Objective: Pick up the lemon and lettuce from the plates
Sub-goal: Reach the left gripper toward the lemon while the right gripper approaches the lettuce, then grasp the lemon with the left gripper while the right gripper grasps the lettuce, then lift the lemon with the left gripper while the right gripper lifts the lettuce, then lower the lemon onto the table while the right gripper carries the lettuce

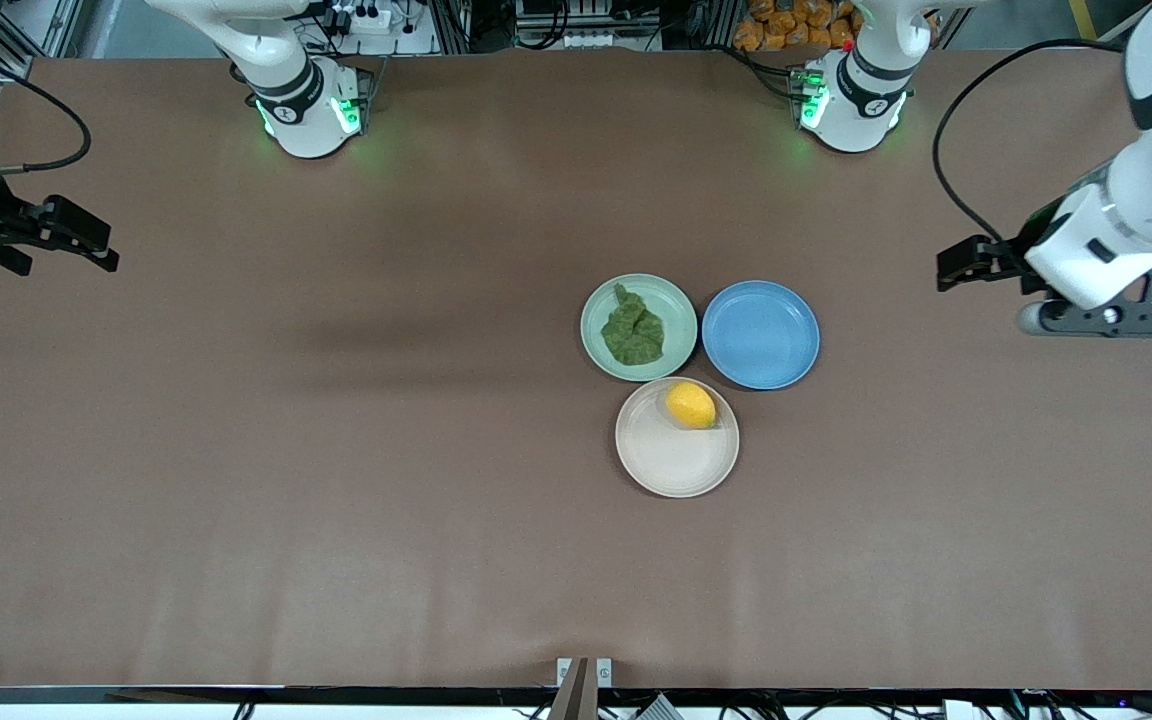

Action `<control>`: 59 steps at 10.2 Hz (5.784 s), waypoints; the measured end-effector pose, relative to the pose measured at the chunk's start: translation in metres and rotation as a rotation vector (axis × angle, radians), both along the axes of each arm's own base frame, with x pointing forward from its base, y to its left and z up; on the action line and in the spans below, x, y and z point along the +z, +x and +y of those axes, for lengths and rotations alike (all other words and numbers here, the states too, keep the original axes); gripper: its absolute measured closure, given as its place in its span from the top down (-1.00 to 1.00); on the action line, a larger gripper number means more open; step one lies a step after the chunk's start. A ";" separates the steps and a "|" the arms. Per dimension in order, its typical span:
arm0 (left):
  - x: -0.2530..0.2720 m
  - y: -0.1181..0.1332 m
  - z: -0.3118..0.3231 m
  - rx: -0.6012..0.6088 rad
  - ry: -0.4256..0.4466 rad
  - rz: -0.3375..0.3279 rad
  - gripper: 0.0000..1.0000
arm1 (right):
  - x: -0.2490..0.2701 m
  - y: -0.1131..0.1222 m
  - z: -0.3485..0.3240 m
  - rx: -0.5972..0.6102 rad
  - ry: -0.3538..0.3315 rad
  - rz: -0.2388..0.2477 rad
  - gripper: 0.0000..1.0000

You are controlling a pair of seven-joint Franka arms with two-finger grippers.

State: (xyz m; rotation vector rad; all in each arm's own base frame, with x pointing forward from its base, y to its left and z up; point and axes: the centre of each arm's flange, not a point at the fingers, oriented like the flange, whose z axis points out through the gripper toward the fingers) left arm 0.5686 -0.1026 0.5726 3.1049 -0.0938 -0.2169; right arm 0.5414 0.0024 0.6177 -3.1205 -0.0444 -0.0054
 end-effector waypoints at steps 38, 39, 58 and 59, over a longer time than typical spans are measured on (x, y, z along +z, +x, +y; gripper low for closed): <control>-0.320 0.088 -0.203 0.893 0.006 0.047 0.34 | -0.413 -0.109 0.593 -0.394 -0.001 -0.155 -0.95; -0.307 0.096 -0.184 0.910 0.004 0.037 0.34 | -0.400 -0.105 0.591 -0.375 -0.035 -0.153 -0.96; -0.343 0.048 0.104 0.423 0.086 -0.019 0.86 | -0.256 0.148 -0.109 -0.244 0.022 0.044 -0.96; -0.342 0.049 0.101 0.416 0.083 -0.021 1.00 | -0.292 0.157 -0.109 -0.246 0.024 0.015 -0.96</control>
